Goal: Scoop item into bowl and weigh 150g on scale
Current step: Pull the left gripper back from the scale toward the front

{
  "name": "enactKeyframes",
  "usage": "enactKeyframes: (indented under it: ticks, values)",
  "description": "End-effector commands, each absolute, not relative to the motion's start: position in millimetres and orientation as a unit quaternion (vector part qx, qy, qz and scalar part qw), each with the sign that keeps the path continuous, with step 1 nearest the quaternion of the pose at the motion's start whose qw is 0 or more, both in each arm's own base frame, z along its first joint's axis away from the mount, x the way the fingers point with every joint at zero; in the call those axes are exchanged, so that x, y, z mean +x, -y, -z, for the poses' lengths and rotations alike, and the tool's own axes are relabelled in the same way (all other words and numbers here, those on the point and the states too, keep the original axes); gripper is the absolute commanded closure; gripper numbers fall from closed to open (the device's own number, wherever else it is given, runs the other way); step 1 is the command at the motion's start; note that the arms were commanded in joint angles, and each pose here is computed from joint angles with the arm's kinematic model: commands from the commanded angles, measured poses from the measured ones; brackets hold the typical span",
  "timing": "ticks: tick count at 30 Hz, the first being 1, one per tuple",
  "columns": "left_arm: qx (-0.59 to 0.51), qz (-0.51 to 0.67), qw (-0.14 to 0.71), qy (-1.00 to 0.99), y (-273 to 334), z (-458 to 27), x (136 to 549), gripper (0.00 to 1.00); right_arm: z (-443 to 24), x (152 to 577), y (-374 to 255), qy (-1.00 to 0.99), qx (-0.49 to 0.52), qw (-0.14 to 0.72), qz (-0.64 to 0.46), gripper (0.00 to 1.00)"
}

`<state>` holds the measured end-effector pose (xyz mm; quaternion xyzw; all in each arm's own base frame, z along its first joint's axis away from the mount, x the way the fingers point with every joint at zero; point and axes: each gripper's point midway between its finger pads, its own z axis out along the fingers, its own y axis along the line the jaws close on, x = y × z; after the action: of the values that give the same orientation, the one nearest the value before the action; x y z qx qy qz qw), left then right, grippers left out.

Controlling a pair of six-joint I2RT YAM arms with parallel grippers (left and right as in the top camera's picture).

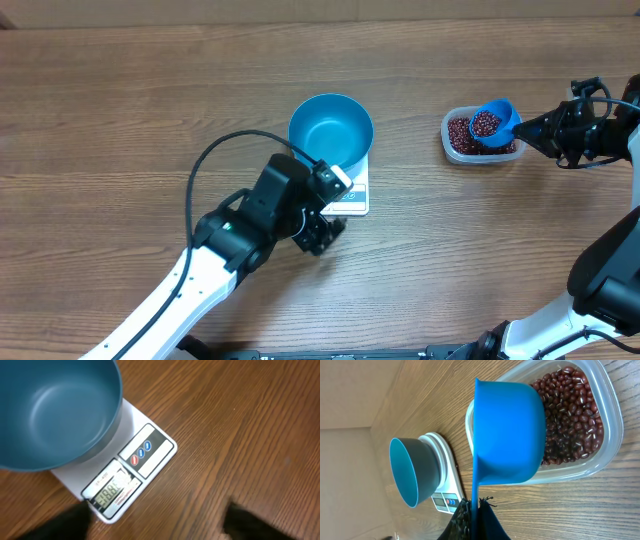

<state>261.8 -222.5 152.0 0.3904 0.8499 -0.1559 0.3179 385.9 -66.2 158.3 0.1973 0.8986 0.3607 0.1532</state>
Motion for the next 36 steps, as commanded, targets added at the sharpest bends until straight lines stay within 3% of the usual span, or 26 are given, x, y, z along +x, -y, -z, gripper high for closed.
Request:
enactKeyframes:
  ticks: [1, 15, 23, 28, 36]
  values:
    - [0.38, 0.129, 0.338, -0.851, 211.8, -164.7, 263.2, 0.0, -163.6, 390.4, 68.8, -0.897, 0.191, 0.165, -0.362, 0.96]
    - [0.369, 0.1, 0.367, -0.848, 174.3, -192.0, 254.3, 0.01, -163.5, 390.6, 68.9, -0.897, 0.192, 0.165, -0.362, 0.96]
    - [0.372, 0.164, 0.363, -0.839, 160.6, -198.9, 252.1, 0.01, -163.8, 391.3, 69.3, -0.897, 0.191, 0.167, -0.361, 0.96]
    - [0.441, 0.186, 0.372, -0.795, 161.2, -202.6, 245.0, 0.0, -163.9, 391.8, 69.5, -0.897, 0.19, 0.169, -0.361, 0.96]
    - [0.441, 0.181, 0.377, -0.794, 158.9, -203.6, 248.2, 0.0, -166.7, 392.5, 66.9, -0.893, 0.189, 0.17, -0.371, 0.96]
